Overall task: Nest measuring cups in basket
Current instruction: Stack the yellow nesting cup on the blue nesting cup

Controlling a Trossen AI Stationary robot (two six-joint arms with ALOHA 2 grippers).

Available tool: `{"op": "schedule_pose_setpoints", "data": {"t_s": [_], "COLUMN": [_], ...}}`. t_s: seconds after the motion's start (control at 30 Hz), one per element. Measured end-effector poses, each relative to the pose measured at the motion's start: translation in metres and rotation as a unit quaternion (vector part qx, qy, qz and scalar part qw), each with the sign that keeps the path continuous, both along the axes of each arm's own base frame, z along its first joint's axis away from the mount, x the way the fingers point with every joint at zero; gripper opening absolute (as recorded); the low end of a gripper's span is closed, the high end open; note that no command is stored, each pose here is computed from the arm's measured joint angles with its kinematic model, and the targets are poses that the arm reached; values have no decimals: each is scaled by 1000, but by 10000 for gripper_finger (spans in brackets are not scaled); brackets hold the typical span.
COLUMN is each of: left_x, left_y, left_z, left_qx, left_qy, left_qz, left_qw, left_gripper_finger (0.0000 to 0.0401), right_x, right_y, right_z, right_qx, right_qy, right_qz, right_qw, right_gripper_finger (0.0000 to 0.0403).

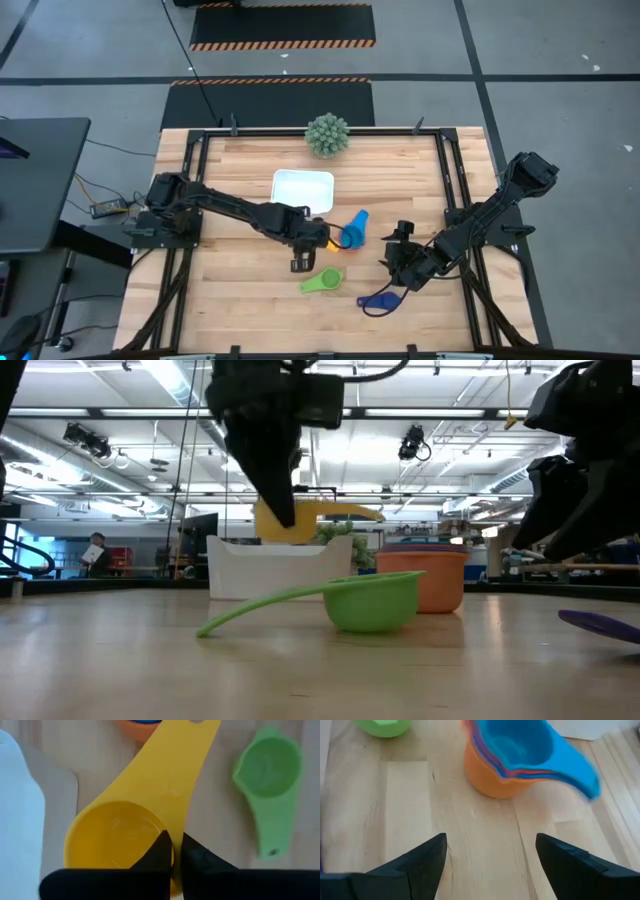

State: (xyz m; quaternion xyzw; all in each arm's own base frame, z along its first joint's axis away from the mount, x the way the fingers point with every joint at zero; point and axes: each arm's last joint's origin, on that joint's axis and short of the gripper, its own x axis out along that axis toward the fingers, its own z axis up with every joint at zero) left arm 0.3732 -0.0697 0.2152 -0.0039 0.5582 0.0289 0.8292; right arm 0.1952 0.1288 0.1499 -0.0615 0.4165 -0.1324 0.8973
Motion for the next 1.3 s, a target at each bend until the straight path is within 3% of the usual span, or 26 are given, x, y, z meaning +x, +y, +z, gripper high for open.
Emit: {"op": "schedule_pose_setpoints", "data": {"t_s": [0.17,0.33,0.6,0.83,1.1,1.3], "left_x": [3,5,3,2,1,1], "left_y": [-10,-20,-36,-42,-44,-44], "left_z": [11,14,16,16,16,16], "left_qx": [-22,16,35,36,37,39], "left_qy": [-18,-63,-86,-94,-93,-93], "left_qz": [38,72,77,81,79,80], "left_qw": [999,995,993,992,992,992], "left_gripper_finger": [17,17,17,16,16,16], "right_x": [5,16,33,59,82,74], "right_y": [-1,-3,-15,-11,-11,-14], "right_z": [1,-6,-33,-43,-41,-32], "right_qx": [13,34,7,83,96,104], "right_qy": [-20,-23,6,-42,-132,-88], "right_qz": [-10,-23,-48,-8,27,60], "right_qw": [1000,999,999,996,986,989], "right_gripper_finger": [311,310,310,310,310,310]}}
